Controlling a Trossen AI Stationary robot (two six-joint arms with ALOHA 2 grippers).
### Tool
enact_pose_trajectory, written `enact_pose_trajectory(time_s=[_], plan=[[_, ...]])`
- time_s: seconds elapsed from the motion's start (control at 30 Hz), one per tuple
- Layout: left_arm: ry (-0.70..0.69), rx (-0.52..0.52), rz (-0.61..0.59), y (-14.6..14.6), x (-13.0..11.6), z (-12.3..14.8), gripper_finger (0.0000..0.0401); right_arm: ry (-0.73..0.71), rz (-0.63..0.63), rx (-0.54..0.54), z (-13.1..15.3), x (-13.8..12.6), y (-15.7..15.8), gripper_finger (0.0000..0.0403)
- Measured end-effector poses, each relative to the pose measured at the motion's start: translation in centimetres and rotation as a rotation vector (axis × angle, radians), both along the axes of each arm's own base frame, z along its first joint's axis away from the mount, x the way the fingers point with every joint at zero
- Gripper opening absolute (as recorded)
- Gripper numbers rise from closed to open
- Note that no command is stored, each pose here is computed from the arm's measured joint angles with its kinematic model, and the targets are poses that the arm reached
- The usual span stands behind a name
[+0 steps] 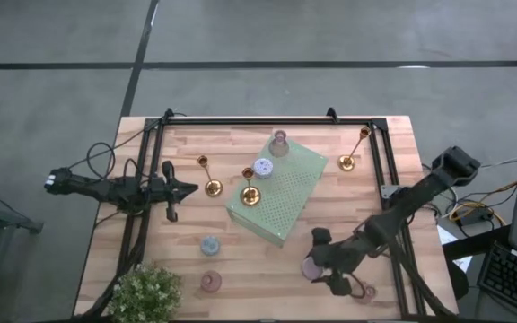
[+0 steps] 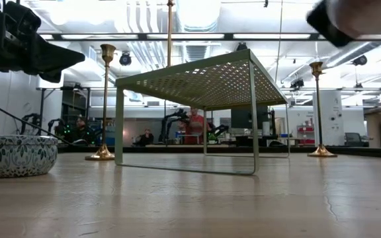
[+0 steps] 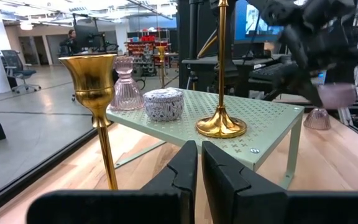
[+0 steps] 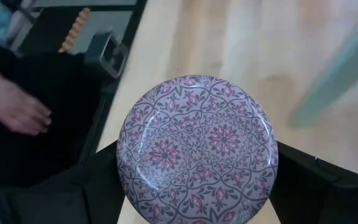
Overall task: Pick & Place candle stick holders
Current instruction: Put the purple scented candle aligned with the other scented candle on the shelf
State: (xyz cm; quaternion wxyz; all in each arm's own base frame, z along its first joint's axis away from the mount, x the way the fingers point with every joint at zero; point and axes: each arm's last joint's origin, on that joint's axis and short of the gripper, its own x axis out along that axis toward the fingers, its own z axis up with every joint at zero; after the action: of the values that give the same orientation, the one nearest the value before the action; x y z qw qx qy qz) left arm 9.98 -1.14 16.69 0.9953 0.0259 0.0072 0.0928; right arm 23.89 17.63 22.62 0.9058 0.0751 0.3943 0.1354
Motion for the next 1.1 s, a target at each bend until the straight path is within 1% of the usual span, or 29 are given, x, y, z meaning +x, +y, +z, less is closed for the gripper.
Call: enact_pose_trajectory(time_s=[0.07, 0.13, 0.27, 0.37, 0.5, 0.6, 0.73, 0.83, 0.9, 1.0, 1.1], plan=[[0.001, 0.0, 0.0, 0.0, 0.0, 0.0, 0.0028, -0.01, -0.028, -0.022, 1.7, 0.1, -0.7, 0.0306], [0.0, 0.0, 0.0, 0.0, 0.0, 0.0, 0.0028, -0.016, -0.062, -0.066, 3.1, 0.2, -1.6, 0.0306], [0.0, 0.0, 0.0, 0.0, 0.0, 0.0, 0.0028, -0.021, -0.178, -0.162, 5.4, 0.7, -3.7, 0.0306], [0.0, 0.0, 0.0, 0.0, 0.0, 0.0, 0.0028, -0.034, -0.261, -0.183, 6.6, 1.7, -5.4, 0.0306], [0.0, 0.0, 0.0, 0.0, 0.0, 0.0, 0.0028, -0.057, -0.298, -0.21, 7.6, 3.0, -7.5, 0.0305], [0.0, 0.0, 0.0, 0.0, 0.0, 0.0, 0.0028, -0.047, -0.298, -0.21, 7.8, 3.7, -9.4, 0.0306], [0.0, 0.0, 0.0, 0.0, 0.0, 0.0, 0.0028, -0.024, -0.357, -0.227, 7.2, 4.3, -12.1, 0.0307], [0.0, 0.0, 0.0, 0.0, 0.0, 0.0, 0.0028, 0.0, -0.395, -0.221, 6.6, 4.7, -13.9, 0.0306], [0.0, 0.0, 0.0, 0.0, 0.0, 0.0, 0.0028, 0.01, -0.395, -0.203, 6.1, 5.0, -14.8, 0.0305], [0.0, 0.0, 0.0, 0.0, 0.0, 0.0, 0.0028, -0.024, -0.379, -0.164, 5.8, 5.3, -15.6, 0.0306], [0.0, 0.0, 0.0, 0.0, 0.0, 0.0, 0.0028, -0.035, -0.37, -0.152, 5.2, 5.4, -16.3, 0.0307]])
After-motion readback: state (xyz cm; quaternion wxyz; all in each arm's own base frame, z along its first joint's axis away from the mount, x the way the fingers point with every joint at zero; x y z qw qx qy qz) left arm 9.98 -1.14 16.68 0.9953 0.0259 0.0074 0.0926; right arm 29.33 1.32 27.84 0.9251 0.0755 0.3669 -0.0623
